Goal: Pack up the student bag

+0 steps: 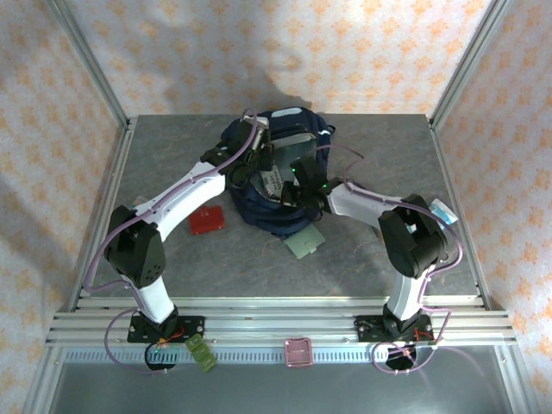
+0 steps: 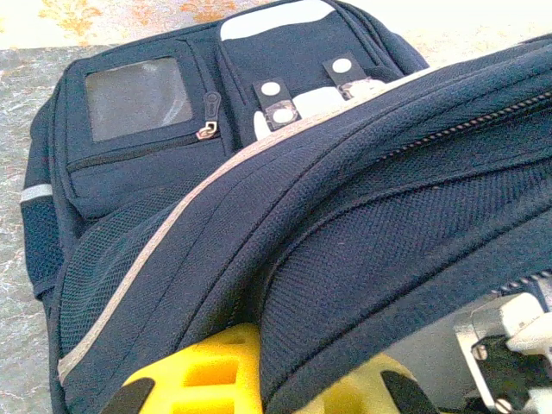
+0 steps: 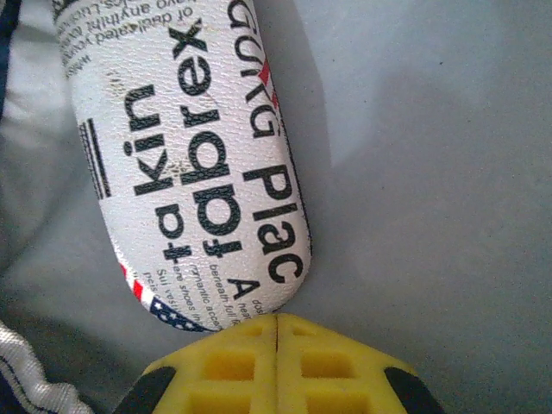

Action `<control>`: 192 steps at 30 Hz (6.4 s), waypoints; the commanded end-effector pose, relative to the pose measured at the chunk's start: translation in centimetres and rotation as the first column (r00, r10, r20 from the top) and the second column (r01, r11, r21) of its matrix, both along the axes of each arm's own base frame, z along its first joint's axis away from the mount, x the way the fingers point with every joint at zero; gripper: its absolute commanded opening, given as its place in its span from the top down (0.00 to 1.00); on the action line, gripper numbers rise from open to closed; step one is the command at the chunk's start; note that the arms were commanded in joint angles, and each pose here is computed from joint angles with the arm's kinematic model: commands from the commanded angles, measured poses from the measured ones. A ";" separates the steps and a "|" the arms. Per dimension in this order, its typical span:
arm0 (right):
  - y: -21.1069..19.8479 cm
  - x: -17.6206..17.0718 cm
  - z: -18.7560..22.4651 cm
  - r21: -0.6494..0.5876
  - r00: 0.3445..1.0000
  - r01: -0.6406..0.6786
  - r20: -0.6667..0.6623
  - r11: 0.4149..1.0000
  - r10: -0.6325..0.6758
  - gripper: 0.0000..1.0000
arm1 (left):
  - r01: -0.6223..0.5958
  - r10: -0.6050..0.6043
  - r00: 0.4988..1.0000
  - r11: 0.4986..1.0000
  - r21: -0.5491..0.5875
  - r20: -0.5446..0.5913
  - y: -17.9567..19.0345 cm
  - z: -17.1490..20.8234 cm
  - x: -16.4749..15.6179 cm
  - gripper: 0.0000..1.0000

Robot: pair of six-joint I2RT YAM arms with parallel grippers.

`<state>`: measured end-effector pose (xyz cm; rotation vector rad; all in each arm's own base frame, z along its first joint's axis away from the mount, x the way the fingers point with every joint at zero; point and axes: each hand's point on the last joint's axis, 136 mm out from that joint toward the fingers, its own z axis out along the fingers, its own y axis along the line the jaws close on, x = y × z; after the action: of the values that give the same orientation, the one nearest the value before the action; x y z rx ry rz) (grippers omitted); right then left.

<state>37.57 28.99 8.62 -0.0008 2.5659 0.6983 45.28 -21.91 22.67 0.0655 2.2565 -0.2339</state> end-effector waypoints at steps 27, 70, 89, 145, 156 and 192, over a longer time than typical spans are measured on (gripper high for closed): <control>6.3 8.5 6.3 0.571 0.965 -0.015 0.222 0.821 -0.137 0.91 | 0.046 -0.005 0.985 0.972 -0.229 0.174 -2.4 6.8 -1.3 1.00; 5.6 0.4 3.3 0.446 0.995 0.083 -0.086 0.891 -0.049 0.71 | 0.120 -0.081 0.986 0.951 -0.284 0.144 -5.1 6.0 -2.8 1.00; 5.5 5.4 4.6 0.523 0.990 0.065 0.073 0.850 -0.121 0.59 | 0.065 -0.032 0.989 0.970 -0.233 0.143 -3.8 5.0 -3.1 1.00; -27.1 -7.6 -6.1 -0.358 0.739 0.617 -0.043 0.701 -0.672 0.35 | 0.031 -0.005 0.992 0.977 -0.212 0.123 -2.5 3.7 -2.3 1.00; -18.8 -5.1 4.6 -0.093 0.892 0.449 0.107 0.888 -0.440 0.64 | 0.040 0.002 0.983 0.975 -0.221 0.185 -2.5 6.6 -1.8 1.00; -3.1 2.0 5.7 -0.020 0.977 0.149 0.154 0.989 -0.145 0.22 | 0.082 -0.022 0.975 0.961 -0.265 0.219 -2.9 8.5 -2.5 1.00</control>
<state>39.79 26.28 11.54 0.0765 2.4878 0.5408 42.44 -23.88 23.70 0.0318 2.2094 -0.3878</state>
